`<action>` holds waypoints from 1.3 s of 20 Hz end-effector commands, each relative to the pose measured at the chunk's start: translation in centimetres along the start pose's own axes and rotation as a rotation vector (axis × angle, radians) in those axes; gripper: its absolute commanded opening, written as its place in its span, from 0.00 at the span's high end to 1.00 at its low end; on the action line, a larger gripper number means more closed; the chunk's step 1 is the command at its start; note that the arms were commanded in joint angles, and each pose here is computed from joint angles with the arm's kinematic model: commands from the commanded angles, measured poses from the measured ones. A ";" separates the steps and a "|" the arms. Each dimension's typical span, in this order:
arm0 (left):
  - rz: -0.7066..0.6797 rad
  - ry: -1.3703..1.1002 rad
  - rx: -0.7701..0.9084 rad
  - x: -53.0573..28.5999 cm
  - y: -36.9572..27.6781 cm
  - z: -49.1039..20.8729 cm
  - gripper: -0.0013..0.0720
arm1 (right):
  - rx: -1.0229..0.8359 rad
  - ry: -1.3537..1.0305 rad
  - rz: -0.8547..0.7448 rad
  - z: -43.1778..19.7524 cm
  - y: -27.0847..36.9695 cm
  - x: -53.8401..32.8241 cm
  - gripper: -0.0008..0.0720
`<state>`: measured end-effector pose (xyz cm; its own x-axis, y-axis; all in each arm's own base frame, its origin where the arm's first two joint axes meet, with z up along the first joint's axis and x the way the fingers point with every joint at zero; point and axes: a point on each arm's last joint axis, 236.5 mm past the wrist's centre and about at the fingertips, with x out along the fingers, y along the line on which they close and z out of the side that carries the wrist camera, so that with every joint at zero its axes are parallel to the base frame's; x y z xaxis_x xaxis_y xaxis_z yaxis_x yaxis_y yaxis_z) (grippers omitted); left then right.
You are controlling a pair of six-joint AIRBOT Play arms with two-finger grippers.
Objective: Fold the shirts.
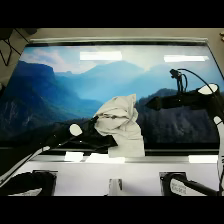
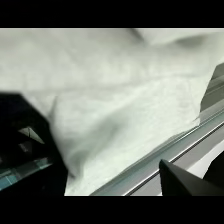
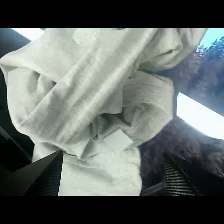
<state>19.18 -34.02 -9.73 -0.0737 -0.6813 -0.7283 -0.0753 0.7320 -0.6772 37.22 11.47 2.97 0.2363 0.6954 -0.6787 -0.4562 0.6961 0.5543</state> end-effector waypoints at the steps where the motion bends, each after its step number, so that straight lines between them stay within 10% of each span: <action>1: -0.010 -0.109 0.000 0.7 -0.1 2.8 0.13 | -0.050 0.050 0.049 -0.5 2.6 1.8 0.04; 4: 0.001 -0.129 -0.005 0.9 0.4 3.3 0.86 | -0.084 0.056 -0.001 0.1 3.9 4.4 0.04; 5: 0.002 -0.143 -0.005 0.8 0.4 3.6 0.94 | -0.092 0.042 -0.019 0.6 4.2 5.1 0.03; 17: -0.027 -0.136 0.073 -0.1 -1.2 3.1 0.94 | 0.157 0.064 -0.001 -0.2 2.0 12.2 0.05; 18: -0.027 -0.137 0.084 -0.2 -1.3 3.1 0.94 | 0.153 0.042 0.038 0.3 2.7 12.5 0.20; 19: -0.029 -0.140 0.086 -0.3 -1.4 3.1 0.94 | 0.134 0.011 0.055 1.1 3.0 12.5 0.67; 20: -0.034 -0.146 0.085 -0.5 -1.5 3.3 0.94 | 0.125 -0.023 0.061 2.1 3.2 12.0 0.92; 26: -0.172 -0.553 0.093 -16.9 -4.2 12.5 0.94 | -0.215 -0.433 -0.070 16.0 6.5 -4.5 0.93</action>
<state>28.69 -30.68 -2.37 0.2720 -0.7264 -0.6312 0.0187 0.6598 -0.7512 45.00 18.83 7.73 0.4296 0.7176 -0.5481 -0.5087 0.6939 0.5097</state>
